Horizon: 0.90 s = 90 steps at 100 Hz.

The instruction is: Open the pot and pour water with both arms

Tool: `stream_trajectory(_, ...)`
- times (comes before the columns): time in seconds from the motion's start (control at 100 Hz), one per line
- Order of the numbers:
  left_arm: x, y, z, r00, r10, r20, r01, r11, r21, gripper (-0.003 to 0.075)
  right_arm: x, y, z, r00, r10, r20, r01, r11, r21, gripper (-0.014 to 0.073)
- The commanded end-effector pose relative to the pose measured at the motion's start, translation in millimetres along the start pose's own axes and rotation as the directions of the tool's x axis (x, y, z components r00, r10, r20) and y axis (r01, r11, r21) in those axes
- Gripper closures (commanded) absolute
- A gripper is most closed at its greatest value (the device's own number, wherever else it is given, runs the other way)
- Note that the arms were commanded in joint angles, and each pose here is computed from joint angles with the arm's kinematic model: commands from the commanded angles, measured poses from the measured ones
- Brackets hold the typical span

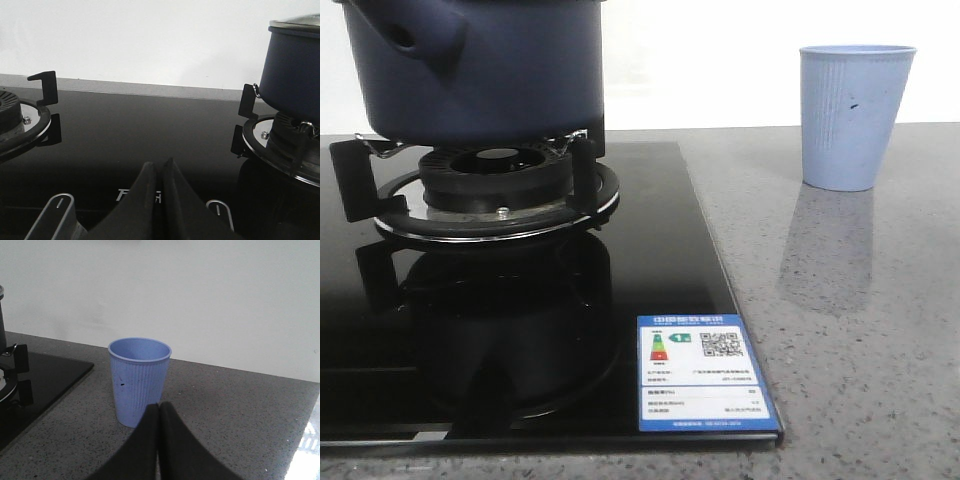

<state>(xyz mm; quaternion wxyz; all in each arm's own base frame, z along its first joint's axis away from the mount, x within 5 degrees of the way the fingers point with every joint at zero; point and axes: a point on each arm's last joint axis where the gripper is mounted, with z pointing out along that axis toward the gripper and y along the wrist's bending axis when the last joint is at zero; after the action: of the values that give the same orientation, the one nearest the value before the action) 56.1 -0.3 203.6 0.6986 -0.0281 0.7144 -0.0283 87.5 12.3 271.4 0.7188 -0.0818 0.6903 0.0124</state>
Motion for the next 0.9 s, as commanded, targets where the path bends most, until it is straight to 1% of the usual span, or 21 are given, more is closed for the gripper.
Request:
stream_trajectory(0.0, -2.4, 0.3, -1.5, 0.997, -0.006, 0.078, 0.006, 1.0, 0.001, 0.0736, -9.8, 0.6, 0.4, 1.0, 0.003, 0.031, -0.003, 1.0, -0.015, 0.0645)
stream_trajectory(0.29, -2.4, 0.3, -1.5, 0.997, -0.006, 0.078, 0.006, 1.0, 0.001, 0.0736, -9.6, 0.2, 0.4, 1.0, 0.003, 0.029, -0.003, 1.0, -0.011, 0.0645)
stream_trajectory(0.45, -2.4, 0.3, -1.5, 0.997, -0.006, 0.078, 0.006, 1.0, 0.001, 0.0736, -7.3, -5.3, 0.3, 1.0, 0.004, 0.004, -0.004, 0.999, 0.049, 0.0645)
stream_trajectory(0.54, -2.4, 0.3, -1.5, 0.997, -0.006, 0.078, 0.006, 1.0, 0.001, 0.0736, -7.0, -5.9, 0.3, 1.0, 0.006, 0.001, -0.006, 0.998, 0.056, 0.0645)
stream_trajectory(0.59, -2.4, 0.3, -1.5, 0.997, -0.006, 0.078, 0.006, 1.0, 0.001, 0.0736, -7.0, -5.1, 0.4, 0.999, 0.034, 0.008, -0.035, 0.998, 0.049, 0.0645)
stream_trajectory(0.62, -2.4, 0.3, -1.5, 0.997, -0.006, 0.078, 0.006, 1.0, 0.001, 0.0736, -7.2, -5.9, 0.3, 0.997, 0.077, 0.013, -0.077, 0.995, 0.057, 0.0645)
stream_trajectory(0.68, -2.4, 0.3, -1.5, 0.997, -0.006, 0.078, 0.006, 1.0, 0.001, 0.0736, -5.9, -8.1, 0.7, 0.992, 0.125, 0.017, -0.126, 0.989, 0.079, 0.0645)
stream_trajectory(0.69, -2.4, 0.3, -1.5, 0.997, -0.006, 0.078, 0.006, 1.0, 0.001, 0.0736, -4.7, -8.8, 1.1, 0.988, 0.154, 0.016, -0.155, 0.984, 0.088, 0.0645)
stream_trajectory(0.7, -2.4, 0.3, -1.5, 0.997, -0.006, 0.078, 0.006, 1.0, 0.001, 0.0736, -5.0, -9.2, 1.0, 0.991, 0.132, 0.016, -0.133, 0.987, 0.092, 0.0645)
stream_trajectory(0.75, -2.4, 0.3, -1.5, 0.997, -0.006, 0.078, 0.006, 1.0, 0.001, 0.0736, -1.7, -11.1, 2.5, 0.994, 0.113, 0.006, -0.113, 0.987, 0.114, 0.0645)
stream_trajectory(0.76, -2.4, 0.3, -1.5, 0.997, -0.006, 0.078, 0.006, 1.0, 0.001, 0.0736, -0.8, -11.5, 2.7, 0.991, 0.135, 0.008, -0.135, 0.984, 0.118, 0.0645)
stream_trajectory(0.77, -2.4, 0.3, -1.5, 0.997, -0.006, 0.078, 0.006, 1.0, 0.001, 0.0736, -1.0, -11.6, 2.7, 0.996, 0.09, 0.006, -0.09, 0.989, 0.119, 0.0645)
stream_trajectory(0.81, -2.4, 0.3, -1.5, 0.997, -0.006, 0.078, 0.006, 1.0, 0.001, 0.0736, 1.2, -12.4, 3.0, 0.999, 0.048, 0.003, -0.048, 0.99, 0.129, 0.0645)
stream_trajectory(0.82, -2.4, 0.3, -1.5, 0.997, -0.006, 0.078, 0.006, 1.0, 0.001, 0.0736, 1.8, -12.5, 3.0, 0.999, 0.043, 0.001, -0.043, 0.99, 0.132, 0.0645)
stream_trajectory(0.83, -2.4, 0.3, -1.5, 0.997, -0.006, 0.078, 0.006, 1.0, 0.001, 0.0736, 2.7, -12.9, 2.9, 0.998, 0.064, 0.003, -0.064, 0.989, 0.137, 0.0645)
stream_trajectory(0.84, -2.4, 0.3, -1.5, 0.997, -0.006, 0.078, 0.006, 1.0, 0.001, 0.0736, 2.4, -13.2, 2.9, 0.999, 0.036, 0.001, -0.035, 0.99, 0.139, 0.0645)
stream_trajectory(0.89, -2.4, 0.3, -1.5, 0.997, -0.006, 0.078, 0.006, 1.0, 0.001, 0.0736, 6.3, -14.4, 2.6, 0.999, 0.04, -0.008, -0.039, 0.987, 0.156, 0.0645)
